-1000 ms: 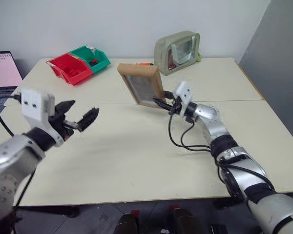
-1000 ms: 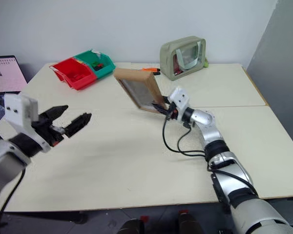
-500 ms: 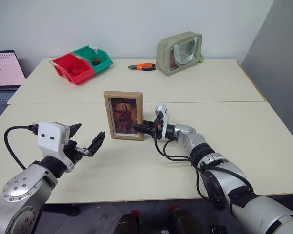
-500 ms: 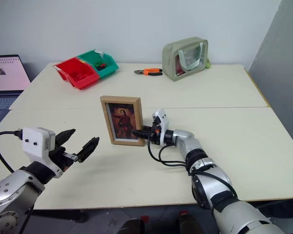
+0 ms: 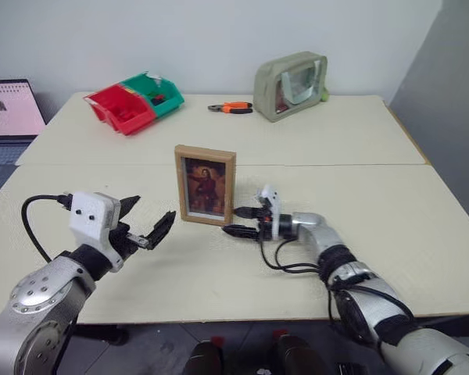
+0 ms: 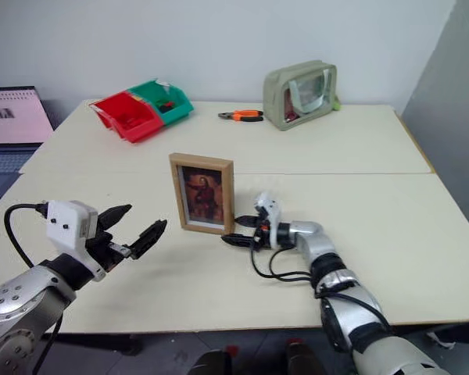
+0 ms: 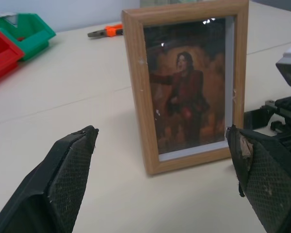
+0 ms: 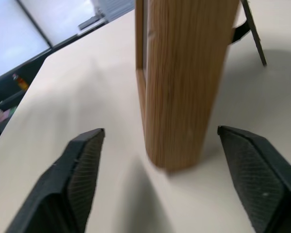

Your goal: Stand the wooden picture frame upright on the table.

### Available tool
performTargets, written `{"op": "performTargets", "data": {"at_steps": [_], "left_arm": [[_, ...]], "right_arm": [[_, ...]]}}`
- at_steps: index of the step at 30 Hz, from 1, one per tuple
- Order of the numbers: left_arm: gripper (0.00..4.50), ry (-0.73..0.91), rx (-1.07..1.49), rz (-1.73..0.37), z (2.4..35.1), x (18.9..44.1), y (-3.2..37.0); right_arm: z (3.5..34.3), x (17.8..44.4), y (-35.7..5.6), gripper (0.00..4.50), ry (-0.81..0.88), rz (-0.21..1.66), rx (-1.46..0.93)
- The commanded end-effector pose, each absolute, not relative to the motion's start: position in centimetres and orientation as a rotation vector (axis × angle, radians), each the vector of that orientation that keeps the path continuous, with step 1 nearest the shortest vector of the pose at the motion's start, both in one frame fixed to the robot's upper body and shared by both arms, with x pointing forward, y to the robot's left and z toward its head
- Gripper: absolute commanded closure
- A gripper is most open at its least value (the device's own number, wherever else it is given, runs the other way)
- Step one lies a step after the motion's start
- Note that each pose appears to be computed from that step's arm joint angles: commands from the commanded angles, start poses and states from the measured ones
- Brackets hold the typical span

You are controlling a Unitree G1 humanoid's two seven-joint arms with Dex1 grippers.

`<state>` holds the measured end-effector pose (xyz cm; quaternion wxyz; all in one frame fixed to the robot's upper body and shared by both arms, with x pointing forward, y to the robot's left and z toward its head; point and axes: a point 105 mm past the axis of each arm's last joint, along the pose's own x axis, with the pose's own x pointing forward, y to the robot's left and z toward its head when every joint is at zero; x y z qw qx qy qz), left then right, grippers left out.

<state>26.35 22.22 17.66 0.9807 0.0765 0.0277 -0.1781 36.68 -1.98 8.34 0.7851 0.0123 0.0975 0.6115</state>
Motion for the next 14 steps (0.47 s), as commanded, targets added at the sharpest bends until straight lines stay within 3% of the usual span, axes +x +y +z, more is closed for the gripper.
{"op": "performTargets", "data": {"at_steps": [1, 4, 7, 14], "left_arm": [[0.00, 0.061, 0.181, -0.386, 18.4, 26.5, 22.9], [0.00, 0.118, 0.149, -0.421, 18.4, 26.7, 23.8], [0.00, 0.214, 0.105, -0.475, 18.9, 27.0, 25.4], [0.00, 0.230, 0.056, -0.544, 23.0, 28.3, 28.2]], "right_arm": [[7.3, 35.8, -8.2, 0.02, 0.294, 1.244, -0.171], [8.9, 34.8, -11.6, 0.02, 0.312, 1.196, -0.304], [12.6, 34.5, -13.2, 0.02, 0.322, 1.131, -0.305], [20.1, 31.8, -10.6, 0.02, 0.314, 1.173, -0.178]]}}
